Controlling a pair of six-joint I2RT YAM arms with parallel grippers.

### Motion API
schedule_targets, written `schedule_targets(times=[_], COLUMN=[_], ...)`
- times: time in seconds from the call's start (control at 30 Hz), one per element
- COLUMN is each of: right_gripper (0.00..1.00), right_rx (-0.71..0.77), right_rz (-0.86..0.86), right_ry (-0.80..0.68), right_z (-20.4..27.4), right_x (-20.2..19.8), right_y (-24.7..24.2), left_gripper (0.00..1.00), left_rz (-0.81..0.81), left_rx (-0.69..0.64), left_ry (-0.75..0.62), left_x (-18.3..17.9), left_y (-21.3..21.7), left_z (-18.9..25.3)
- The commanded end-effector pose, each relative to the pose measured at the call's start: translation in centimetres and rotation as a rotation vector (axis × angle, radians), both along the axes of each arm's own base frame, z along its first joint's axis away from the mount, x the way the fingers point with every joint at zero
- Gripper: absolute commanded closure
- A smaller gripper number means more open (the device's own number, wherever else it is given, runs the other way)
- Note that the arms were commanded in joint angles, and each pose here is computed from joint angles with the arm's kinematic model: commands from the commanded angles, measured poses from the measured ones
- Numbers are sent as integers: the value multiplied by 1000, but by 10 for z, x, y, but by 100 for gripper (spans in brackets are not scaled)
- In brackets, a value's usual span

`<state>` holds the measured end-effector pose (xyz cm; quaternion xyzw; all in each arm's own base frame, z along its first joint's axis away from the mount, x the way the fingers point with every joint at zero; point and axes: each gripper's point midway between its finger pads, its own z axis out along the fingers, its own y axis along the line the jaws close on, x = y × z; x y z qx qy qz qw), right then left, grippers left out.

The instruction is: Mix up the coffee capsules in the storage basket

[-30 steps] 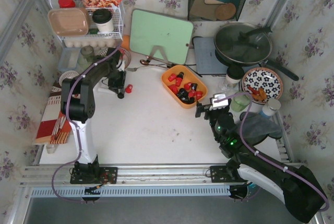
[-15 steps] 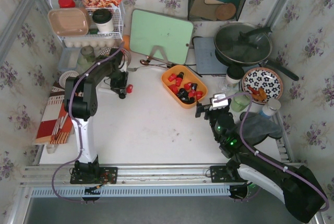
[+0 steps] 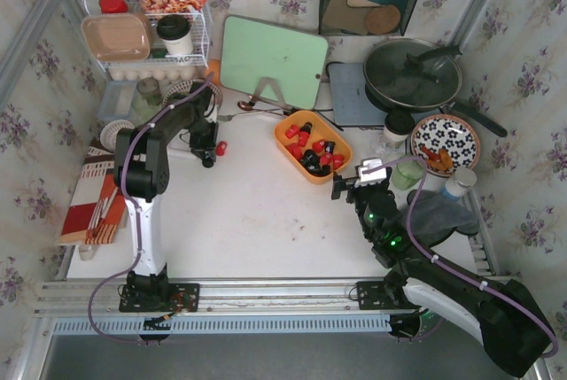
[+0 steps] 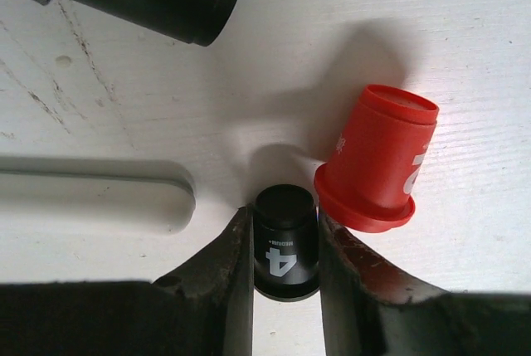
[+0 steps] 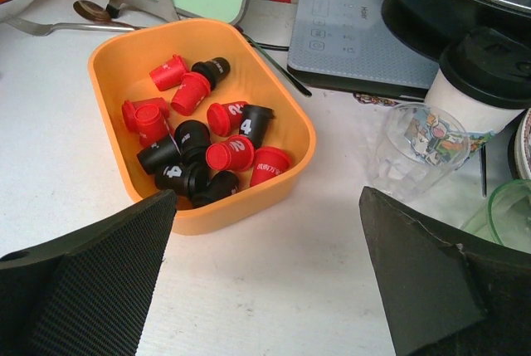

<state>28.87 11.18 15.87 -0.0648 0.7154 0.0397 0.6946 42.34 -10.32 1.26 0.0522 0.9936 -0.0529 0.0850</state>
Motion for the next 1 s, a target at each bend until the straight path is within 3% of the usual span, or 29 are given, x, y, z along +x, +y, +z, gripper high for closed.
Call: schedule_targets(times=[0.0, 0.43, 0.97], right_gripper=[0, 0, 0], right_rx=[12, 9, 17], right_rz=[0, 0, -3], right_ry=[-25, -24, -32], right_z=[7, 8, 11], right_x=[2, 2, 1], right_y=[1, 1, 0], left_gripper=[72, 72, 71], left_rz=[9, 6, -248], left_rx=[44, -45, -265], left_ry=[-17, -247, -662], left_x=[2, 14, 19], left_y=[7, -18, -165], left_z=[-4, 79, 166])
